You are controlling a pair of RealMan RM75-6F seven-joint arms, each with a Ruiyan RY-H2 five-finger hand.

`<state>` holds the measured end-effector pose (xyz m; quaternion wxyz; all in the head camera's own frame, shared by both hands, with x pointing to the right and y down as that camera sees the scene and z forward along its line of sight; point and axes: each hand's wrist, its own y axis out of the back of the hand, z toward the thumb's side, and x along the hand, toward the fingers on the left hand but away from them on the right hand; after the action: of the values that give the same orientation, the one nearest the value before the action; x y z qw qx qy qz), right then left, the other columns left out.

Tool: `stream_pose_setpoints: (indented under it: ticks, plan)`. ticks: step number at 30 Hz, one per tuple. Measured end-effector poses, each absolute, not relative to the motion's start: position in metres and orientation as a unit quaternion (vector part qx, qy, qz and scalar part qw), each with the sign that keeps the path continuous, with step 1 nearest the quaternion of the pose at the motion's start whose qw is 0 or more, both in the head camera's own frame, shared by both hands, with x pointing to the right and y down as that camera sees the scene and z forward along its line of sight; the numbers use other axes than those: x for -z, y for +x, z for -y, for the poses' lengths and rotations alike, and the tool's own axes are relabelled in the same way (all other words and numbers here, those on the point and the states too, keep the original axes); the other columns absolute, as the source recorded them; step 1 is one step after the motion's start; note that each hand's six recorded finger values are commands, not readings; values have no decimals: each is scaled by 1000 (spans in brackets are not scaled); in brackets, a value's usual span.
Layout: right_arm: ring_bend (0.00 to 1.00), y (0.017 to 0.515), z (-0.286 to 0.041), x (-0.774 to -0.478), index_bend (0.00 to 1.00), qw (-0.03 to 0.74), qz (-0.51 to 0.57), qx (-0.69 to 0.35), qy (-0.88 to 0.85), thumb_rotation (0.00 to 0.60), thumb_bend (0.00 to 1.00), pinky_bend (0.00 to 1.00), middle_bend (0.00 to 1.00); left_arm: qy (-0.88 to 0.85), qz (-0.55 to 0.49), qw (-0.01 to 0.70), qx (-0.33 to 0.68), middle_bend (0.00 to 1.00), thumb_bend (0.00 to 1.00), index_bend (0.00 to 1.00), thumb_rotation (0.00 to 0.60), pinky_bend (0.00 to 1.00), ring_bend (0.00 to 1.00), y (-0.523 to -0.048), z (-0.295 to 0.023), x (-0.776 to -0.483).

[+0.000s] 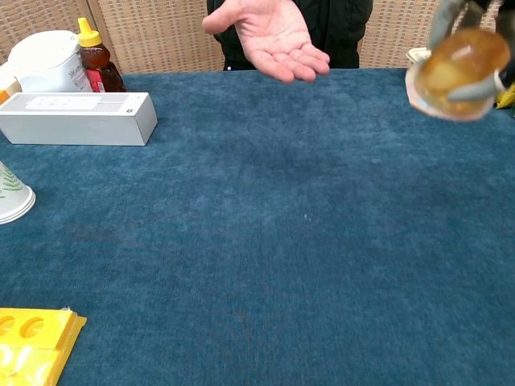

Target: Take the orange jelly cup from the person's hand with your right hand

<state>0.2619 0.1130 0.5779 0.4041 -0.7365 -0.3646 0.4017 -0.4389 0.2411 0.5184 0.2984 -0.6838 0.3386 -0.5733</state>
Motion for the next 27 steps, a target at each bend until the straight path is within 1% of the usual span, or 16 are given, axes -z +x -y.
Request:
stream_pose_setpoints:
  ticks: [6,10,12,13,15,17,18,21,27]
  plan:
    - [541,294,-119,-646,584,381,328,-475,-722,600,357,634,579,-684,-335,299,576,0,84,0,600,39,0,-439,-242,-520]
    - [509,301,-123,-680,578,359,307,-510,-719,600,341,605,565,-682,-337,297,578,0,84,0,600,39,0,-440,-241,-520]
    - [452,304,-124,-692,509,350,295,-524,-718,600,327,575,509,-681,-338,296,579,0,84,0,600,39,0,-440,-240,-521]
    - [400,304,-125,-696,428,346,290,-529,-718,600,318,551,448,-680,-338,295,580,0,84,0,600,39,0,-440,-240,-521]
    - [252,305,-127,-702,190,336,275,-539,-722,600,291,477,251,-680,-338,294,581,0,83,0,600,39,0,-441,-239,-522]
    - [173,305,-129,-703,83,331,269,-541,-725,600,279,428,144,-679,-339,293,582,0,83,0,600,39,0,-441,-238,-522]
    - [150,305,-129,-700,65,331,270,-540,-725,600,276,409,116,-679,-339,293,582,0,84,0,600,39,0,-441,-238,-523]
    - [116,306,-129,-686,51,338,283,-528,-726,600,269,368,83,-679,-337,293,583,0,84,0,600,39,0,-440,-237,-523]
    - [95,321,-139,-642,49,361,317,-496,-723,600,260,291,79,-681,-332,296,582,0,85,0,600,39,0,-438,-240,-523]
